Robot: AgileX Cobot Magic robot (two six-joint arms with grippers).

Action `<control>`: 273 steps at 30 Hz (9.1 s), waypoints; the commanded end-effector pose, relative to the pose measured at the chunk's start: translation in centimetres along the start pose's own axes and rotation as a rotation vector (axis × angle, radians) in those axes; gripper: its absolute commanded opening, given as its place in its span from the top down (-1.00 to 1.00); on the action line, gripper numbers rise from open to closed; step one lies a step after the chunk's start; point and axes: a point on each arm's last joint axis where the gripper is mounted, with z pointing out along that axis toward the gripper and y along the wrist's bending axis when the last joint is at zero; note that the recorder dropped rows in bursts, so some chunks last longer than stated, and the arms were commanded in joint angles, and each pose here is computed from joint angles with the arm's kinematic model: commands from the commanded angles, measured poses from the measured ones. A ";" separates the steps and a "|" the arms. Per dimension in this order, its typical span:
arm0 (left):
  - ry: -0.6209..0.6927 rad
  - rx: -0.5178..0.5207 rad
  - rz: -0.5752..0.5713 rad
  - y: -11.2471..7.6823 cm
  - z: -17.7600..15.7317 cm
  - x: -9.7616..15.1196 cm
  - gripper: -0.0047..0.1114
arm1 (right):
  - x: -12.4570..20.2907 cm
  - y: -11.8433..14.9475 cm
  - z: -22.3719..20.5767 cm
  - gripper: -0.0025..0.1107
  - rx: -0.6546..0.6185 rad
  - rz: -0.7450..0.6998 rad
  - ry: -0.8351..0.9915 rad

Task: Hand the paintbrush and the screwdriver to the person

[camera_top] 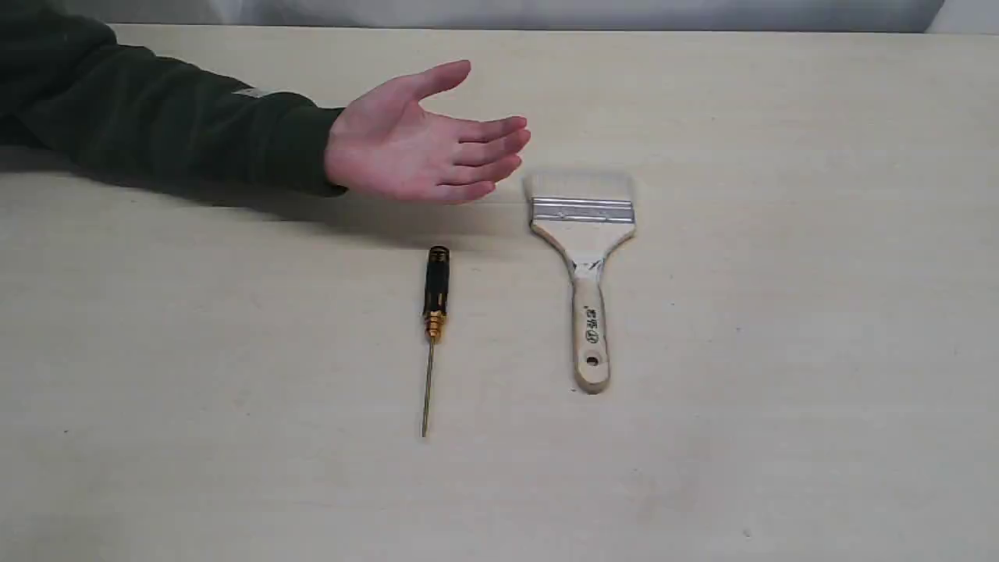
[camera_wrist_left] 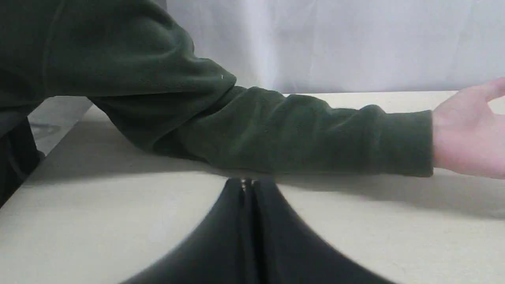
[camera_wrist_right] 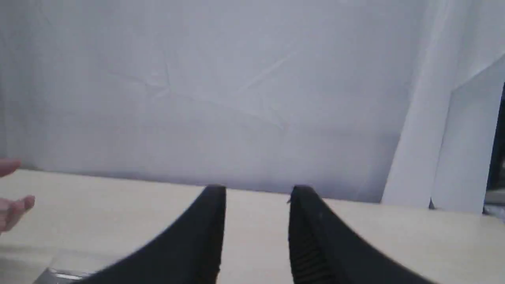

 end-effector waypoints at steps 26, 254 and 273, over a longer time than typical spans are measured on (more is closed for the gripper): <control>-0.011 0.010 -0.004 -0.1 0.0 0.0 0.92 | -1.6 -0.5 -0.2 0.43 0.009 0.464 -0.194; -0.011 0.010 -0.004 -0.1 0.0 0.0 0.92 | -3.0 24.8 33.2 -0.10 -0.425 -0.124 0.865; -0.011 0.008 0.002 0.0 0.0 0.0 0.92 | -5.7 24.7 21.3 -0.06 -0.632 -0.168 0.819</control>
